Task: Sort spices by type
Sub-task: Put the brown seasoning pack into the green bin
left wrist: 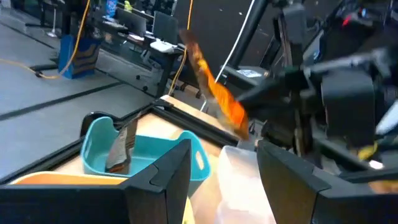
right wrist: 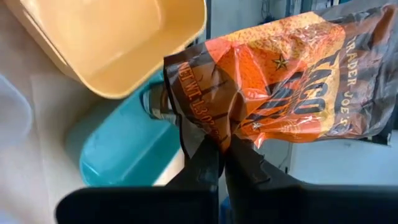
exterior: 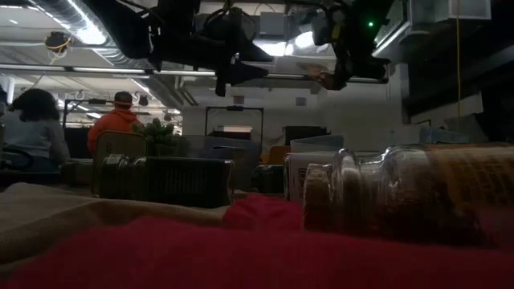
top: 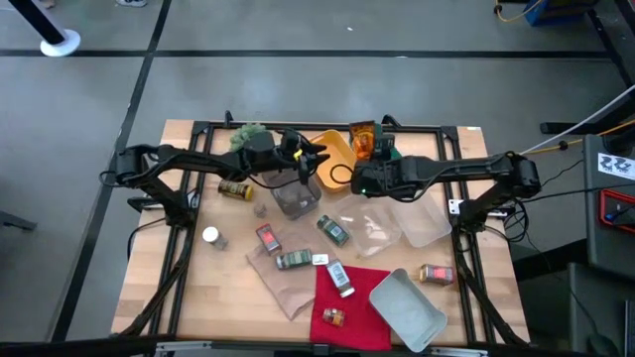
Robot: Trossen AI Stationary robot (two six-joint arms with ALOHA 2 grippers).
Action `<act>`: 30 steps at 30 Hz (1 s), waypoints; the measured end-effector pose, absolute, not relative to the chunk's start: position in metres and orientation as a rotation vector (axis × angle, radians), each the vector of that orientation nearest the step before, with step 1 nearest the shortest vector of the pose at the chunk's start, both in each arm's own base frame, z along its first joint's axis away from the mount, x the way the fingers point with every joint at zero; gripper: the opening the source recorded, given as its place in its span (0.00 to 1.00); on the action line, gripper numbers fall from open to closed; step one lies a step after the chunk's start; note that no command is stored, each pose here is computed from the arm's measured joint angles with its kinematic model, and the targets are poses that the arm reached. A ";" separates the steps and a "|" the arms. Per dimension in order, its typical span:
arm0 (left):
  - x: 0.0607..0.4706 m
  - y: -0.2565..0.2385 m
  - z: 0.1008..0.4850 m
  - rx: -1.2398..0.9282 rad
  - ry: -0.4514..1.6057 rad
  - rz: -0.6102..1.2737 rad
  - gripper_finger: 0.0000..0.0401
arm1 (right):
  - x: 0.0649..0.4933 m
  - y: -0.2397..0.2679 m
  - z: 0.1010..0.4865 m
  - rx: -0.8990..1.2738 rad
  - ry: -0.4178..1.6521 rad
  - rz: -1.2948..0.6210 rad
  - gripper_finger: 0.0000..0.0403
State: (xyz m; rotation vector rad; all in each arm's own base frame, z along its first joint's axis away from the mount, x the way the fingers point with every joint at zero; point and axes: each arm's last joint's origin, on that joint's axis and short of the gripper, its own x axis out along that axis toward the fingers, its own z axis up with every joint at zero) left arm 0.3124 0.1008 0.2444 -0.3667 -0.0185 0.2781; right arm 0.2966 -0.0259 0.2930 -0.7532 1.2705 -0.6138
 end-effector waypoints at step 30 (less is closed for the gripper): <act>0.313 0.104 0.254 -0.428 -0.108 0.342 0.41 | 0.345 -0.023 0.298 -0.877 0.972 -0.410 0.02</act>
